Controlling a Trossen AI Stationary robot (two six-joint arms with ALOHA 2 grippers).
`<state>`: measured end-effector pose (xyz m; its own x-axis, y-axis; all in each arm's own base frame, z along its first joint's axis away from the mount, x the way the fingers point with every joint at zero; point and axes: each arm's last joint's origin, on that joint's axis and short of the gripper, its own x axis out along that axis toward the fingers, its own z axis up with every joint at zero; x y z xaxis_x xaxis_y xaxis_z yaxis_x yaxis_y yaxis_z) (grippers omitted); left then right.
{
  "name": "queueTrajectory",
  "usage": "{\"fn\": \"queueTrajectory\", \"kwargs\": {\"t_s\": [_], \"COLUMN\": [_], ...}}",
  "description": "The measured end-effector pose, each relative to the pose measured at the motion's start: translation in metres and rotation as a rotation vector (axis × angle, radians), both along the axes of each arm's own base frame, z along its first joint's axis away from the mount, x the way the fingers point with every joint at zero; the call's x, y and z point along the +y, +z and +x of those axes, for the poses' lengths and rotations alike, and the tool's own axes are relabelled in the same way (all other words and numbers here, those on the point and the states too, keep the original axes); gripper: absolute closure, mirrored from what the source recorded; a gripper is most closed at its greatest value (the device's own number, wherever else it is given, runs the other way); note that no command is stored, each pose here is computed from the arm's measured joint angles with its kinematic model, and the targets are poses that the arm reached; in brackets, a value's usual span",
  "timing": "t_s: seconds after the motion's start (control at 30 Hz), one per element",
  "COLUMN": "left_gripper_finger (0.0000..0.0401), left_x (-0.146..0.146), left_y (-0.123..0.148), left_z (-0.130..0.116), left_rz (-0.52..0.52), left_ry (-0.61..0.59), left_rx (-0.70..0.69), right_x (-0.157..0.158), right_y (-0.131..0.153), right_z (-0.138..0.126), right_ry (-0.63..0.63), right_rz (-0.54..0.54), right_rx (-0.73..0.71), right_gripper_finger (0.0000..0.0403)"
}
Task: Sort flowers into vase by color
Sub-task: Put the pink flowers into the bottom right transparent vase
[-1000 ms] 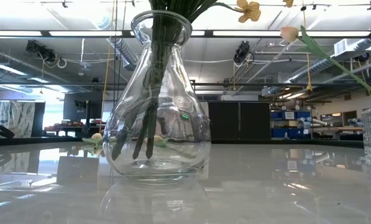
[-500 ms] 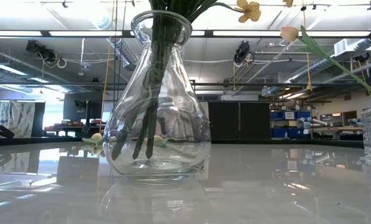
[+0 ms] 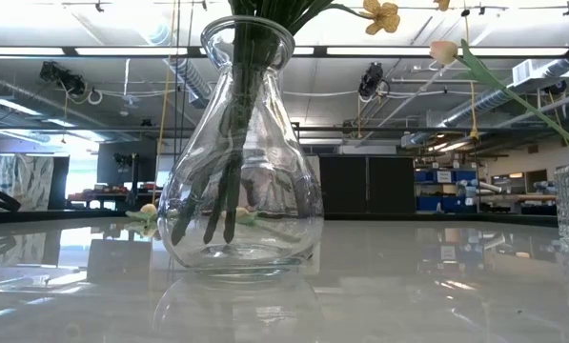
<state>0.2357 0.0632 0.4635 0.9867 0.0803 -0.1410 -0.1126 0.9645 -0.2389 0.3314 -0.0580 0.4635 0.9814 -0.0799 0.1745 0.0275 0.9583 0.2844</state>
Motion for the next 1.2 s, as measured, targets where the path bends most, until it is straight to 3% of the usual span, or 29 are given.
{"fn": "queueTrajectory", "kwargs": {"t_s": [0.23, 0.53, 1.2], "left_gripper_finger": [0.0191, 0.0191, 0.0191], "left_x": [0.007, 0.009, 0.009], "left_y": [-0.003, -0.021, -0.021], "left_z": [-0.016, -0.028, -0.029], "left_rz": [0.003, -0.044, -0.046], "left_ry": [0.046, 0.071, 0.071], "left_rx": [0.076, 0.275, 0.273], "right_x": [-0.003, 0.010, 0.053], "right_y": [0.019, 0.033, 0.037], "right_z": [-0.043, -0.096, -0.192], "right_ry": [-0.042, -0.061, 0.081], "right_rz": [-0.034, -0.028, 0.009], "right_rx": [0.055, 0.138, 0.286], "right_gripper_finger": [0.0373, 0.0373, 0.0374]}}
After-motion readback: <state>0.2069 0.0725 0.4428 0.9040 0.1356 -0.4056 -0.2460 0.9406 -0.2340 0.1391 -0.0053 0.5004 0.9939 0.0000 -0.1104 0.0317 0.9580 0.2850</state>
